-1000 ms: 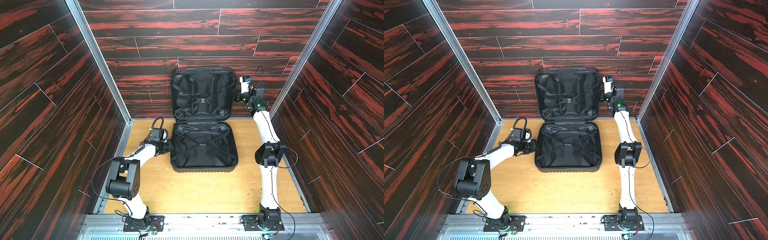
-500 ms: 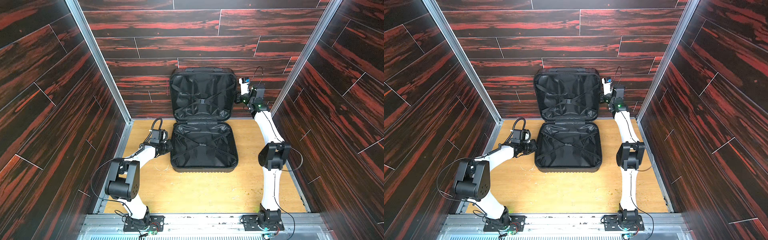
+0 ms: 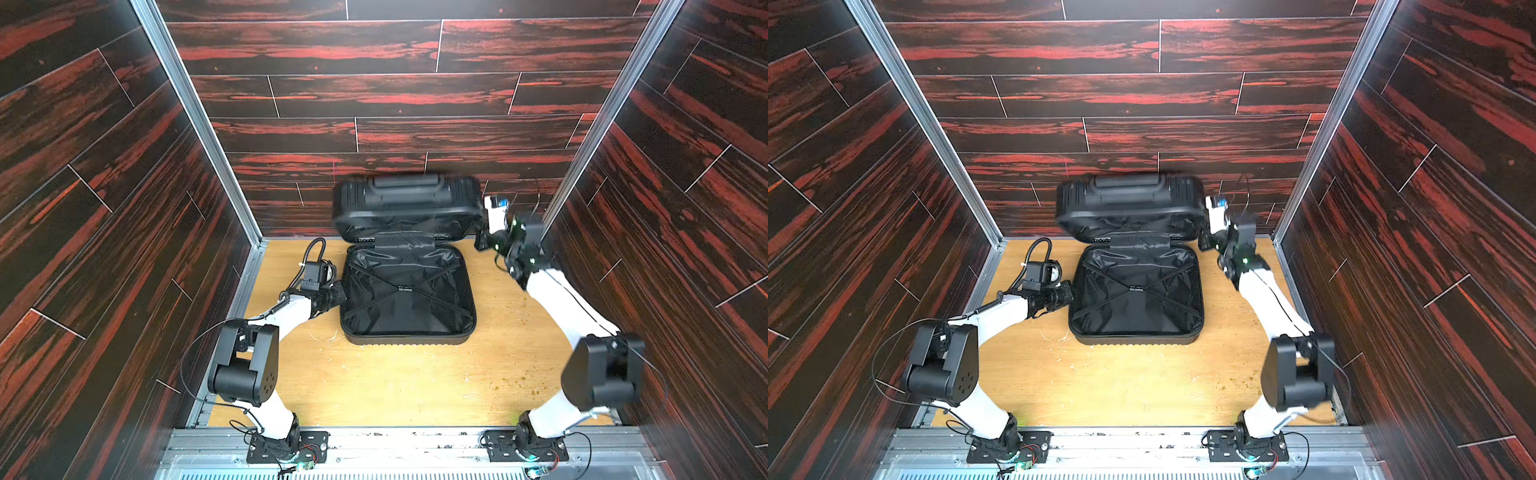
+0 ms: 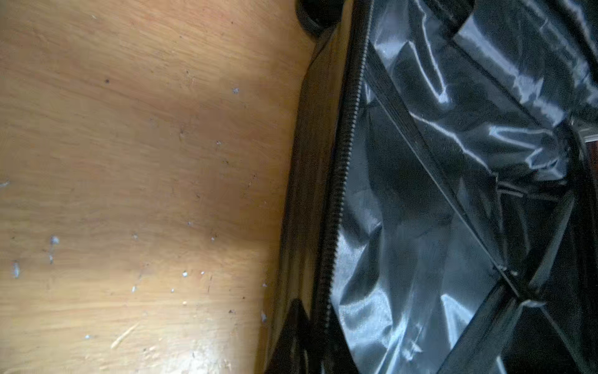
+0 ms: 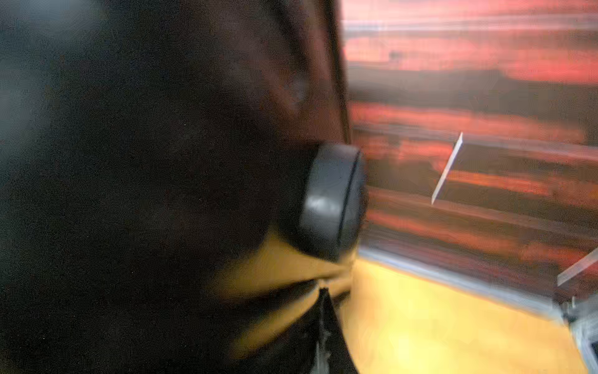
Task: Close the suitcase zippers
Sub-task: Close the suitcase at the center of the board.
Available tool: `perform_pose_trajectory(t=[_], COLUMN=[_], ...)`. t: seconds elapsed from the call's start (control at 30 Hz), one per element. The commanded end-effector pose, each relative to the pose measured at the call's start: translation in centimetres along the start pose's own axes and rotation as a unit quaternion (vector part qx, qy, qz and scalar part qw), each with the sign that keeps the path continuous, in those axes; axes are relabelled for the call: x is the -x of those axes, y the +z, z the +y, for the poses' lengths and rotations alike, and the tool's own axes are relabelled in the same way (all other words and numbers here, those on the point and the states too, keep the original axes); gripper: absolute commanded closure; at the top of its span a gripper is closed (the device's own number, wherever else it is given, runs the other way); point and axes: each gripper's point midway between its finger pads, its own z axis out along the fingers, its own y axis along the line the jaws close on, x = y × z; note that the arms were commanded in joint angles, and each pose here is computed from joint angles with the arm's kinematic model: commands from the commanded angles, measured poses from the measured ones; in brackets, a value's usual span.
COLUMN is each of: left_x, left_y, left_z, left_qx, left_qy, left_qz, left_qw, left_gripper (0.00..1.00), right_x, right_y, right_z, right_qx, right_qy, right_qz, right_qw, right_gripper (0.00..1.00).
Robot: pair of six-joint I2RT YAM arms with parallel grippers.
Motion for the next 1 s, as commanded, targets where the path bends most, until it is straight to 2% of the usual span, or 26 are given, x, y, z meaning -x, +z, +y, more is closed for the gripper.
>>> perform_pose_trajectory(t=[0.0, 0.23, 0.27, 0.3, 0.4, 0.5, 0.67, 0.8, 0.97], left_x=[-0.9, -1.7, -1.7, -1.6, -1.5, -1.5, -1.4, -0.9, -1.4], left_y=[-1.5, -3.9, -4.4, -5.1, -7.1, -9.3, -13.8, -16.8, -18.7], left_z=[0.7, 1.7, 1.8, 2.0, 2.4, 3.7, 6.4, 5.5, 2.4], left_qx=[0.018, 0.047, 0.053, 0.061, 0.080, 0.122, 0.210, 0.201, 0.132], left_qy=[-0.004, 0.020, 0.023, 0.026, 0.036, 0.039, 0.023, 0.005, -0.064], left_qz=[0.001, -0.006, -0.011, -0.017, -0.036, -0.058, -0.106, -0.132, -0.131], left_qw=[1.000, 0.999, 0.998, 0.998, 0.995, 0.990, 0.972, 0.971, 0.980], left_gripper=[1.00, 0.99, 0.96, 0.89, 0.68, 0.57, 0.46, 0.36, 0.32], right_x=[-0.8, -6.1, -6.7, -7.3, -8.9, -10.2, -12.0, -12.8, -14.4], right_y=[-2.3, -6.8, -7.4, -8.2, -10.3, -12.0, -14.1, -13.7, -9.7], right_z=[4.4, 4.3, 4.1, 3.6, 2.1, 0.4, -2.6, -3.7, -4.9], right_qx=[0.060, 0.006, -0.006, -0.024, -0.077, -0.134, -0.234, -0.260, -0.222], right_qy=[0.035, 0.073, 0.074, 0.076, 0.070, 0.062, 0.058, 0.051, 0.059], right_qz=[-0.001, 0.036, 0.041, 0.044, 0.053, 0.063, 0.080, 0.096, 0.154], right_qw=[0.998, 0.997, 0.996, 0.996, 0.993, 0.987, 0.967, 0.959, 0.961], right_gripper=[0.96, 0.76, 0.73, 0.69, 0.65, 0.62, 0.57, 0.52, 0.50])
